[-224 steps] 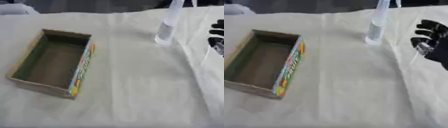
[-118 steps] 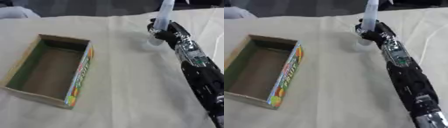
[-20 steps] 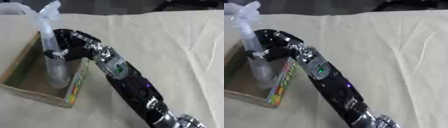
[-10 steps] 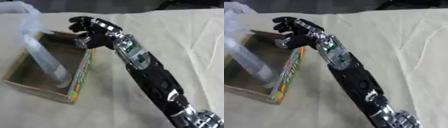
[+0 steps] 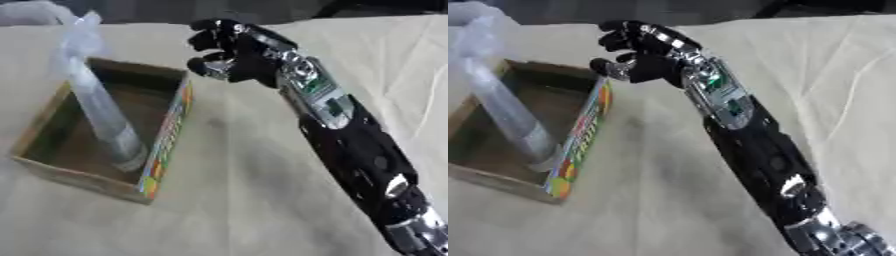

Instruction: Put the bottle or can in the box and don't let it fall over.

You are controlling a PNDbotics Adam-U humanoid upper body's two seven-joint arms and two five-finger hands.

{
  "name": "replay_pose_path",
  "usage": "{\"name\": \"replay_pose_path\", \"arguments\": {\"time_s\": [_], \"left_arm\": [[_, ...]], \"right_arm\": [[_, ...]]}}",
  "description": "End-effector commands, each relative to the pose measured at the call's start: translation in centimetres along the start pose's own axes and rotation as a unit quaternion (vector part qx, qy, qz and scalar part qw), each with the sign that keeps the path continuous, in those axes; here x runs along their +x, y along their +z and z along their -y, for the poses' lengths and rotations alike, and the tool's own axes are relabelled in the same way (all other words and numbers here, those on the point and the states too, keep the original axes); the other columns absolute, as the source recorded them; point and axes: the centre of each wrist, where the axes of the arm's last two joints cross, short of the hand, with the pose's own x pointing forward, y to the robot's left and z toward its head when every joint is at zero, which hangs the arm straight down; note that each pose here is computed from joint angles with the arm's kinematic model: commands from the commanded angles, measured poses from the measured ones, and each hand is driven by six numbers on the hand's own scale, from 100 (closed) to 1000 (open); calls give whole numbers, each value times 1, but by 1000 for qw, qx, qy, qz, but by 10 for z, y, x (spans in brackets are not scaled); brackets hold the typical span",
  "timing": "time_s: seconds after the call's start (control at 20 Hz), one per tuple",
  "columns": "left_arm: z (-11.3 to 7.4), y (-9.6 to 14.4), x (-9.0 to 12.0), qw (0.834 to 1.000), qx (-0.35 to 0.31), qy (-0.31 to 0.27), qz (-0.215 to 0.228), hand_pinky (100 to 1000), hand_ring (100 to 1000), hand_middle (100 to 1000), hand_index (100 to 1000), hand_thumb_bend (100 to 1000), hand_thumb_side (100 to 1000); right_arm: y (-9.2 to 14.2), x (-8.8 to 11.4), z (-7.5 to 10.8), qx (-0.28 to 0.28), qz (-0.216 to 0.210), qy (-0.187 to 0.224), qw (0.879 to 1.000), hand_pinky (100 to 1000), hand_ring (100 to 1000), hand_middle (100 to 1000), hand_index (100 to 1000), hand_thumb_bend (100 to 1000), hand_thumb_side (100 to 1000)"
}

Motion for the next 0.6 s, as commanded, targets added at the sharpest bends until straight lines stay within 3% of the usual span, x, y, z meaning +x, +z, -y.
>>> {"name": "replay_pose_path", "arguments": {"time_s": [0.05,0.45,0.6], "left_arm": [[-7,-5,9,1000,2,-17,17,778,827,723,807,746,591],[-9,-6,10,1000,3,-20,19,779,828,723,808,747,591],[-9,-6,10,1000,3,-21,19,779,828,723,808,747,591]], "right_arm": [[14,17,18,-16,19,10,1000,891,908,788,897,391,165],[60,22,50,-57,23,25,998,896,918,800,900,400,132],[79,22,62,-79,17,41,996,900,927,805,908,322,231]]}}
